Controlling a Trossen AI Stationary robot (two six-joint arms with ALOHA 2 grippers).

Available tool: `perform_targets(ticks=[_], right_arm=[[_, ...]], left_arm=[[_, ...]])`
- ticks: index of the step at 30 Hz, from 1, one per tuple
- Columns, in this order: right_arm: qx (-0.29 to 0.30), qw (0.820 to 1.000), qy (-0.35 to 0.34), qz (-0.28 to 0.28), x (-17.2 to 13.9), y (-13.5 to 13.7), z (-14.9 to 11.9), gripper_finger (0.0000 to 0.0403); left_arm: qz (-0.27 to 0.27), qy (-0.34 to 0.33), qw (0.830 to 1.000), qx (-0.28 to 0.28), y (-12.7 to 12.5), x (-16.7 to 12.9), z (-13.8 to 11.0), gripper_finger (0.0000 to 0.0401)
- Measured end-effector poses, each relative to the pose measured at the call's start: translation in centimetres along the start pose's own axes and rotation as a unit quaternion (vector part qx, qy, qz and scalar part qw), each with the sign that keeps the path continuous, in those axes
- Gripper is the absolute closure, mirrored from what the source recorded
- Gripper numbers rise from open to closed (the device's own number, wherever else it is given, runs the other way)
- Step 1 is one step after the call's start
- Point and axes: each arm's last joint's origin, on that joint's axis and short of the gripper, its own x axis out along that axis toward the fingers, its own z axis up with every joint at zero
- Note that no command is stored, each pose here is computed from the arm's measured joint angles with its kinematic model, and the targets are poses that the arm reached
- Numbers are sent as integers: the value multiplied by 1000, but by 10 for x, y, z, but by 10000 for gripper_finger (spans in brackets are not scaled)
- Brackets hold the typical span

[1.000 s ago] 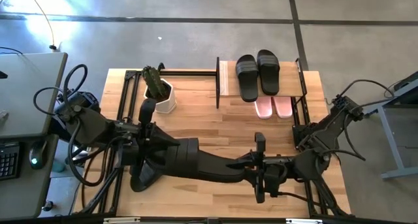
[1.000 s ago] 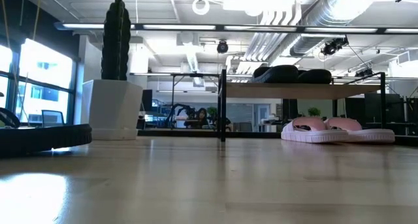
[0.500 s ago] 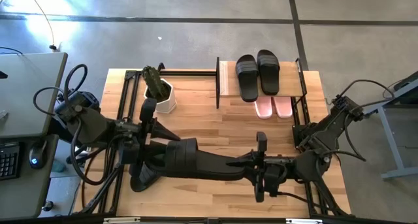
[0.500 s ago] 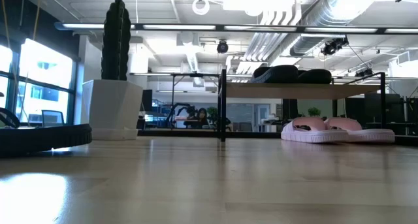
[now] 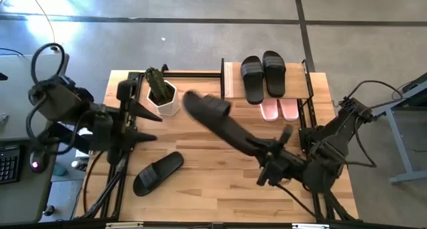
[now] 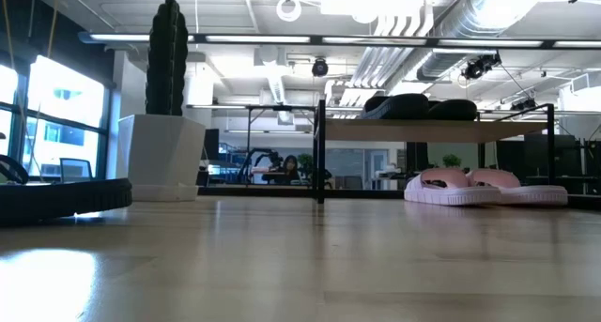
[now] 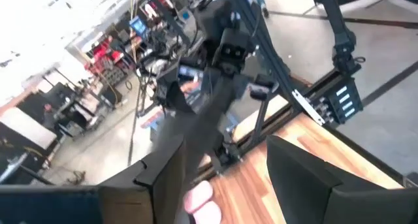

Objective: Pick and place slides into the shelf
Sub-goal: Put the black slipper under the shelf

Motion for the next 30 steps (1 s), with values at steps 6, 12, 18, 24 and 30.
perform_targets(ticks=[6, 12, 18, 24, 30], right_arm=[[-17, 995, 55, -83, -17, 0, -2, 364], [4, 995, 51, -87, -26, 0, 0, 364], [89, 995, 2, 45, -16, 22, -11, 365], [86, 977, 125, 152, 20, 74, -50, 365], [2, 950, 276, 145, 42, 120, -94, 365]], left_arm=[[-18, 37, 999, -8, -2, -5, -10, 216], [-35, 53, 998, -7, -5, -3, -13, 225], [-49, 49, 998, -7, -8, -1, -12, 229], [-58, 48, 997, -5, -10, 2, -12, 230], [-61, 47, 997, -6, -10, 2, -12, 231]])
